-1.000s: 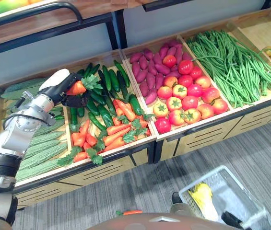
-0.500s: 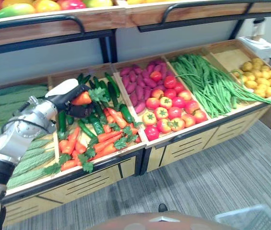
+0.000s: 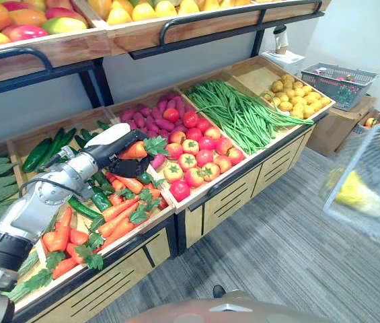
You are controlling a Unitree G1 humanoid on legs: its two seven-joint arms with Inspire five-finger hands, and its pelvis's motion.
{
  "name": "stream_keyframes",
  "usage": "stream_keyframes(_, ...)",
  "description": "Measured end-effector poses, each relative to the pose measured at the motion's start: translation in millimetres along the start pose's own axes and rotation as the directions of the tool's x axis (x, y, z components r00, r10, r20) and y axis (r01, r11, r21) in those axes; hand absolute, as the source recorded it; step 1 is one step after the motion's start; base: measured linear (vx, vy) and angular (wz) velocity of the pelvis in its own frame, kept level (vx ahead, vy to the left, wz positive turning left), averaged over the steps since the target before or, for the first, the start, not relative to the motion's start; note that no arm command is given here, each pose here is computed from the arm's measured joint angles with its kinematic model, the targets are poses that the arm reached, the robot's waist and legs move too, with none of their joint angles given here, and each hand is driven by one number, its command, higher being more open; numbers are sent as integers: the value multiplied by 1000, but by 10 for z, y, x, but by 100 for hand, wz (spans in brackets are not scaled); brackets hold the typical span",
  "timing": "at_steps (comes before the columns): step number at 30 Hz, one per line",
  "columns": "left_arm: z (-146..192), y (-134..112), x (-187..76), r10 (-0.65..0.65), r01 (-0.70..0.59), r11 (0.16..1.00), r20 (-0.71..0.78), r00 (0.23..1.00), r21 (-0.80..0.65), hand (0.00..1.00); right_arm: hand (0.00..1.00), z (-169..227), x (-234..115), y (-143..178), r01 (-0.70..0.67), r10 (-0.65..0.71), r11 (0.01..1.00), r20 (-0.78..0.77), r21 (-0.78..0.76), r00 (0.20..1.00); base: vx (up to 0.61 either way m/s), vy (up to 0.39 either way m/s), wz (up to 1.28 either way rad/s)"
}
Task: Pick vegetable in the basket
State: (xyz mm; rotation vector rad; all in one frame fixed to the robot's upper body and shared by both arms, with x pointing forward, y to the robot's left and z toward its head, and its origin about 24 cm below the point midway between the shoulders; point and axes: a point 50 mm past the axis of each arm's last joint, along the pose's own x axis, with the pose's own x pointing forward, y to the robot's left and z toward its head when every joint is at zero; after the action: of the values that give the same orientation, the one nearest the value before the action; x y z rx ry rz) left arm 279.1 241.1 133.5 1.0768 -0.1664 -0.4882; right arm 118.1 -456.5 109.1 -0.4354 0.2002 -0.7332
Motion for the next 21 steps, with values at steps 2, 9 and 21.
stream_keyframes(2, 13, -41, 19, -5, 5, 1000, 9, 1000, -14, 0, 0, 3, 18, 65, -40, 40, 999, -6, -15, 999, -12, -25, -7)
stream_keyframes(9, 57, -180, 75, -31, 33, 998, 35, 999, -56, 0, 0, 45, 41, 309, -212, 210, 966, -28, -150, 977, -38, -13, -9)
stream_keyframes(21, 423, -181, 177, -21, 34, 998, 198, 980, -61, 0, 0, 1074, 65, 597, -319, 465, 825, 239, -466, 852, -34, -14, -2)
